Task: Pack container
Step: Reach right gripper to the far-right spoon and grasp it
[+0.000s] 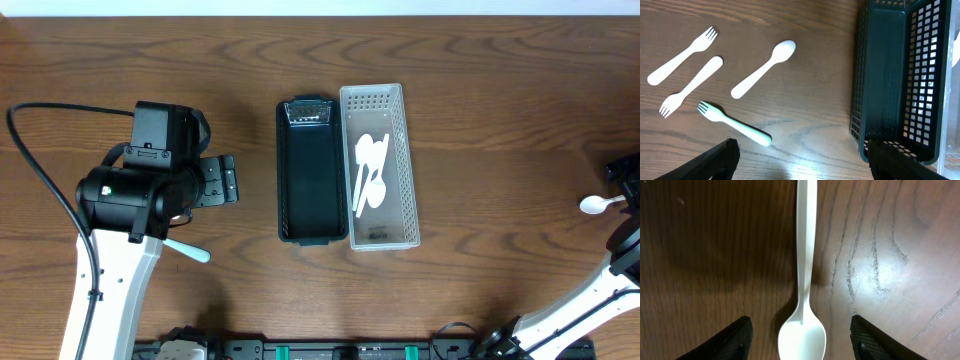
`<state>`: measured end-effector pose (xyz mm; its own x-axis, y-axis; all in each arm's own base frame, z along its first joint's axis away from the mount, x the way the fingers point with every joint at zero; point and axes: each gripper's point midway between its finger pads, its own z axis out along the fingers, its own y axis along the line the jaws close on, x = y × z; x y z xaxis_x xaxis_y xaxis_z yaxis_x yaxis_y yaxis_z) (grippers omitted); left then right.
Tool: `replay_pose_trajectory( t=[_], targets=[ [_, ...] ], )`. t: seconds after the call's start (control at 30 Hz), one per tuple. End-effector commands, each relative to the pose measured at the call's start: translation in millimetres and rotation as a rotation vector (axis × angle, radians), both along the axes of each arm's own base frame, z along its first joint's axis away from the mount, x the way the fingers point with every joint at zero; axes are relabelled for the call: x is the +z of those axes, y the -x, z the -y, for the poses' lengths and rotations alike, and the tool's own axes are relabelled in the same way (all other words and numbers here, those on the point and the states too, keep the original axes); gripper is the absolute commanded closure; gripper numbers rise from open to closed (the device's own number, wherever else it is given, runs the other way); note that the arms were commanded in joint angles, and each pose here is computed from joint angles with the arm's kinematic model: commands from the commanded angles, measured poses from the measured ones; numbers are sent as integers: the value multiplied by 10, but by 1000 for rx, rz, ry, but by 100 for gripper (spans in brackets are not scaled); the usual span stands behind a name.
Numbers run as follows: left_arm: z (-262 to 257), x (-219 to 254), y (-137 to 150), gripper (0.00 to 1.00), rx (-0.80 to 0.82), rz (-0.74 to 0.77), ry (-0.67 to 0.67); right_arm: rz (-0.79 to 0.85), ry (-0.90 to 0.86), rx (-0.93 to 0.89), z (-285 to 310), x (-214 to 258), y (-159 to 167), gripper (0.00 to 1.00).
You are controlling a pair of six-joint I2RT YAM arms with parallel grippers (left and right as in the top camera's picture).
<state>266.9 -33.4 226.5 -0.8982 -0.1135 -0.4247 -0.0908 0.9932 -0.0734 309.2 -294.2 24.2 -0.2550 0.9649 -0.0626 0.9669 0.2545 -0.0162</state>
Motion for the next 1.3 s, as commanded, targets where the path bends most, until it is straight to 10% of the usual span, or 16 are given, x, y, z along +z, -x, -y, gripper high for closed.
replay_pose_trajectory(
  t=[0.0,1.27],
  targets=[
    [-15,22,-11,16,2,2,-8,-18,-14,11,-1,-96,50,35],
    [-17,13,7,16,2,-6,-10,-80,128,46,-44,-156,-130,28]
  ],
)
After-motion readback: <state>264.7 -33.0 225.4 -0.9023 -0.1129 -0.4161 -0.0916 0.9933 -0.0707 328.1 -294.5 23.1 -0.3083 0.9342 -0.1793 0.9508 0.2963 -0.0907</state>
